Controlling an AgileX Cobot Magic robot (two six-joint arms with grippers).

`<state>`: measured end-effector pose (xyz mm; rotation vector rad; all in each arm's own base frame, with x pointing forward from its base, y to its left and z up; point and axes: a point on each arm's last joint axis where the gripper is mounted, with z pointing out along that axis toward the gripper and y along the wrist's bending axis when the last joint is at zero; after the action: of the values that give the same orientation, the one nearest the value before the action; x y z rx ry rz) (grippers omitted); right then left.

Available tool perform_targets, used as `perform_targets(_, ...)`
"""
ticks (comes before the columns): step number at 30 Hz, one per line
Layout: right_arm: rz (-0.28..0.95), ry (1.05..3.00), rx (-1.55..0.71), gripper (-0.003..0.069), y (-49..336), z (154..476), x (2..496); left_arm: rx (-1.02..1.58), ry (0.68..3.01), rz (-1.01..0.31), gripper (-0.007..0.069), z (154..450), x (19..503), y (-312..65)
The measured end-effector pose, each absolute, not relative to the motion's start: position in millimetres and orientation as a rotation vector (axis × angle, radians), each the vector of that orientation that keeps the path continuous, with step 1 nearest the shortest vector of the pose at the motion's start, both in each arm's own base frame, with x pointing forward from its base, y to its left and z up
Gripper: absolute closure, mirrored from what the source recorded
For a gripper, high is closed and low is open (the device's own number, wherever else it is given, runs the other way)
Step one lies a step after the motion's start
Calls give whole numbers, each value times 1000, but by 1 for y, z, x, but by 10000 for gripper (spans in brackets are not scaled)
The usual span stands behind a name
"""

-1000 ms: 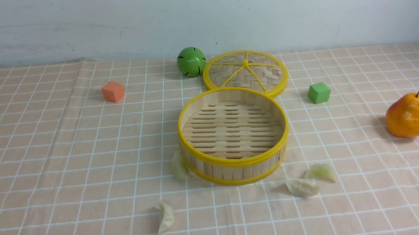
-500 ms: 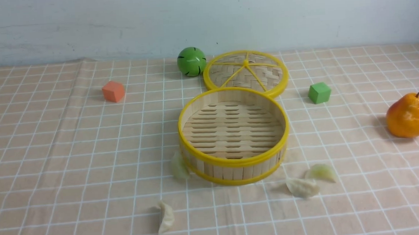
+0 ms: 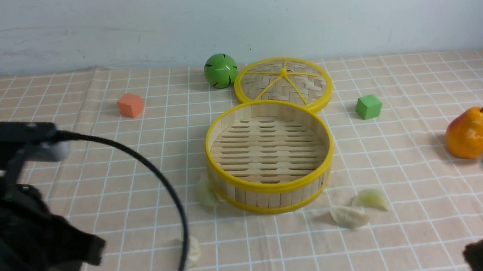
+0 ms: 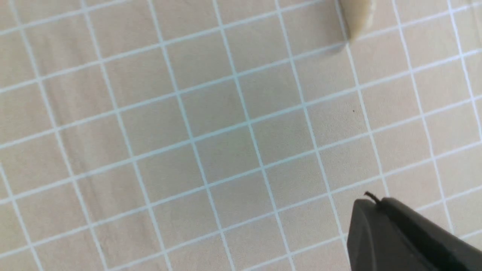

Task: Put the dumplings into the steamer on the table with the brown tablecloth.
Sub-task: 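Reach for and grasp a dumpling on the table with the left gripper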

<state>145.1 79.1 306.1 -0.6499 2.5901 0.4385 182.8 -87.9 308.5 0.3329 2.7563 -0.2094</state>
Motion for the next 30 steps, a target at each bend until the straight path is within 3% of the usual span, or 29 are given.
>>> perform_targets(4, 391, 2658, -867, 672, 101, 294, 141, 412, 2815, -134, 545, 290, 206, -121)
perform_targets(9, 353, 2641, -898, 669, 108, 297, 133, 461, 2831, -149, 283, 263, 237, -158)
perform_targets(12, 338, 2618, -893, 669, 106, 301, 131, 443, 2850, -159, 181, 250, 249, -168)
perform_targets(13, 332, 2595, -888, 669, 103, 305, 128, 422, 2872, -153, 107, 237, 260, -175)
perform_targets(16, 345, 2569, -866, 665, 99, 311, 122, 394, 2897, -128, 46, 211, 275, -185)
perform_targets(19, 346, 2552, -846, 663, 95, 315, 117, 373, 2906, -100, 55, 191, 285, -190)
perform_targets(22, 335, 2548, -847, 662, 90, 317, 112, 356, 2928, -61, 120, 173, 293, -194)
perform_targets(25, 325, 2556, -848, 661, 88, 318, 110, 340, 2935, -51, 257, 167, 298, -196)
perform_targets(27, 315, 2564, -851, 659, 87, 318, 109, 337, 2927, -55, 420, 169, 300, -198)
perform_targets(29, 313, 2563, -851, 659, 87, 318, 109, 339, 2917, -55, 487, 174, 303, -199)
perform_targets(30, 313, 2563, -851, 659, 87, 318, 109, 341, 2917, -51, 483, 176, 304, -199)
